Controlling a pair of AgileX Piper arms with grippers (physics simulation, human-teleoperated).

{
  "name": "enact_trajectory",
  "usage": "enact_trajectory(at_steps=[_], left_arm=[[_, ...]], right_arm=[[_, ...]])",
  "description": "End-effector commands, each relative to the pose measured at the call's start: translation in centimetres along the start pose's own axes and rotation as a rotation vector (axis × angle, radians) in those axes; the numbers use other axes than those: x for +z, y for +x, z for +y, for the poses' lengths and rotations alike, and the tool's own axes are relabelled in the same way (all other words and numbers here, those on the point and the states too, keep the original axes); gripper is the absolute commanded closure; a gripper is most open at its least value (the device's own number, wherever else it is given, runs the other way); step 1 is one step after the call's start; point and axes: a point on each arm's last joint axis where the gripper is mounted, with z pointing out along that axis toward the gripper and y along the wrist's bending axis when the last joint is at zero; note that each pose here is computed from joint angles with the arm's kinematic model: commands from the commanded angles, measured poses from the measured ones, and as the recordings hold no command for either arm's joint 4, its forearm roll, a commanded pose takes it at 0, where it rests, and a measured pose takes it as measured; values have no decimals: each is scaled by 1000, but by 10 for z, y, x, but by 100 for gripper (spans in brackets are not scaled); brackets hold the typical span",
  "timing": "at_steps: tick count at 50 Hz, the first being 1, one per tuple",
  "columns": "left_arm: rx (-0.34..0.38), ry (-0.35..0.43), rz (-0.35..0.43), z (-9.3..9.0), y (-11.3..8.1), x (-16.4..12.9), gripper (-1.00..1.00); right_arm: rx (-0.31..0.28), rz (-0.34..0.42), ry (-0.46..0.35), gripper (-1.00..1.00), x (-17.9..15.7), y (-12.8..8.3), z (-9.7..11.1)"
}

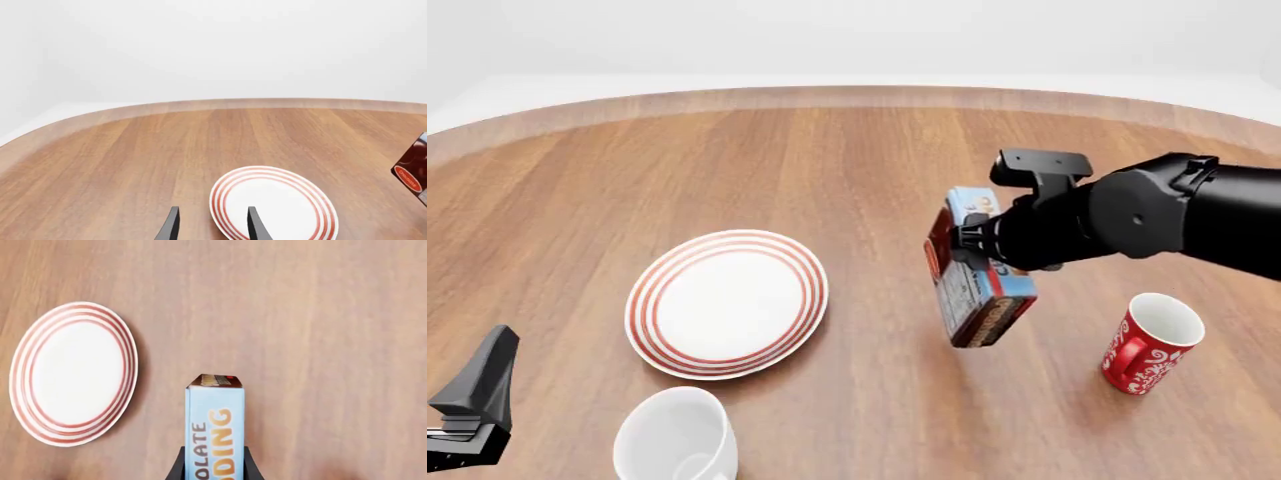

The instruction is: Pick up the white mug and put it on the plate, and put the chocolate pudding to the right of the plate.

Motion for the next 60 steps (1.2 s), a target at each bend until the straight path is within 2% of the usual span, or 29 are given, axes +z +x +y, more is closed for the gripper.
enact_trajectory(at_steps=[1,43,60], left_arm=[[0,0,0,0,0,0,-100],[0,0,0,0,0,0,-100],[0,0,0,0,0,0,-100]], right_arm=[[19,2,-4,100,12,-9,5],[-15,45,-19,100,57,-13,23],[-23,63,-12,100,71,-12,23]])
